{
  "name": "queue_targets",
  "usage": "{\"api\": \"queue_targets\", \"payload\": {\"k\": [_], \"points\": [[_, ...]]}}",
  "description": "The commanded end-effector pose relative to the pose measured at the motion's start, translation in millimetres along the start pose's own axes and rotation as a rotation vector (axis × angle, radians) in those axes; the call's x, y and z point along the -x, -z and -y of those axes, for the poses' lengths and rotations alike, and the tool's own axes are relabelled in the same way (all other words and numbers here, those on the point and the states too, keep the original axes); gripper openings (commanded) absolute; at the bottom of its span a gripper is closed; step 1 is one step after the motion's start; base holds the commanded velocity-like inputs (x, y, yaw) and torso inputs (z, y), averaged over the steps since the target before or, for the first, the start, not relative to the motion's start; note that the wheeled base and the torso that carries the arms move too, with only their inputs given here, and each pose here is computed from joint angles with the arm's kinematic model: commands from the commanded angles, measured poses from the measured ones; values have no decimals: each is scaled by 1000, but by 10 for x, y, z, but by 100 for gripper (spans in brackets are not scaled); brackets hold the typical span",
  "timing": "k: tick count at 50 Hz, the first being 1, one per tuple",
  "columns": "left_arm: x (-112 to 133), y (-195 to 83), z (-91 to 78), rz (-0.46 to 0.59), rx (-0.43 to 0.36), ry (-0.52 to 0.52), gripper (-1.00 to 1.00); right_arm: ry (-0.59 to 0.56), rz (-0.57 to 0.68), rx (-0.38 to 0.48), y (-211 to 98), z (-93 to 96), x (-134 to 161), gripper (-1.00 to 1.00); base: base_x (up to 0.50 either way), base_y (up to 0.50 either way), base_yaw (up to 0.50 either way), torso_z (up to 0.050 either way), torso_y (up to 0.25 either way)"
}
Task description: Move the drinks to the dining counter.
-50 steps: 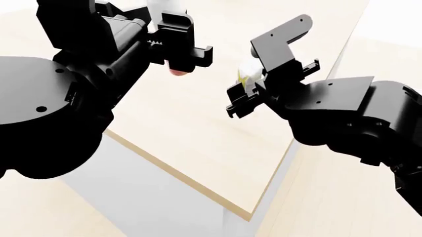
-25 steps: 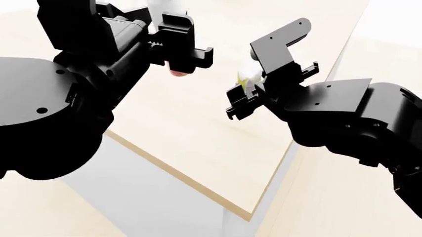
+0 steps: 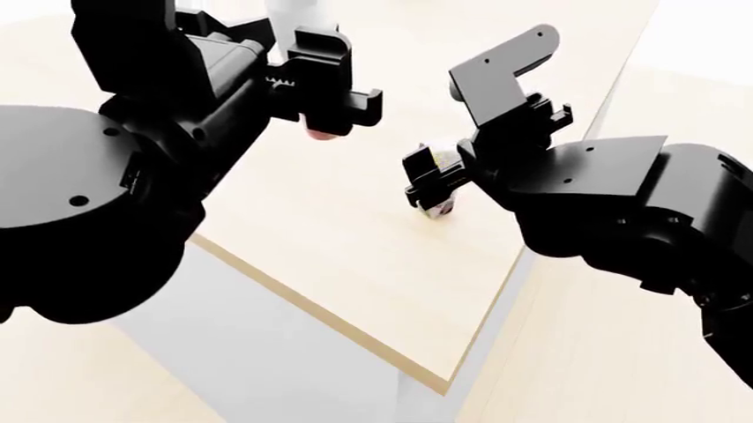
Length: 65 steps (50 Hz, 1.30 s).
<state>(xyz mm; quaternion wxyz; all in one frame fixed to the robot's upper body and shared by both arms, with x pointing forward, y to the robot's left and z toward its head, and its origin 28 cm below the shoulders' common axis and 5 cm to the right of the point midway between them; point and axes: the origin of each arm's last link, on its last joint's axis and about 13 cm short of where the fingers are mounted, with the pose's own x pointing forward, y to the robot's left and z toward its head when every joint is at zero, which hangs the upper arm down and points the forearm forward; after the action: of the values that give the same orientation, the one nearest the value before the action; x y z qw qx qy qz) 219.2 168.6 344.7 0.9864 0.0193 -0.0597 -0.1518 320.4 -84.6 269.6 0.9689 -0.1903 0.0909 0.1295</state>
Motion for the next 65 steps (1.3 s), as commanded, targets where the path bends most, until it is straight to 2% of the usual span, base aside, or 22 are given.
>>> {"api": "queue_targets", "payload": {"k": [1,19,37,57,65], "points": [[-4,-64,-20,36,13,-23,-100,8,4,3,-10,12,-6,100,0,0,0,0,0],[-6,-61,-21,34,14,-24,-100,8,15,-2,-45,12,22,100,0,0,0,0,2],[-13,-44,-14,29,14,-22,-100,42,114,-8,-346,114,205,100,0,0,0,1,2],[-22,-24,-23,23,10,-28,-100,166,233,-34,-684,402,533,100,0,0,0,1,1],[-86,82,-36,5,14,-35,-100,224,264,-51,-761,519,677,100,0,0,0,0,1]]}}
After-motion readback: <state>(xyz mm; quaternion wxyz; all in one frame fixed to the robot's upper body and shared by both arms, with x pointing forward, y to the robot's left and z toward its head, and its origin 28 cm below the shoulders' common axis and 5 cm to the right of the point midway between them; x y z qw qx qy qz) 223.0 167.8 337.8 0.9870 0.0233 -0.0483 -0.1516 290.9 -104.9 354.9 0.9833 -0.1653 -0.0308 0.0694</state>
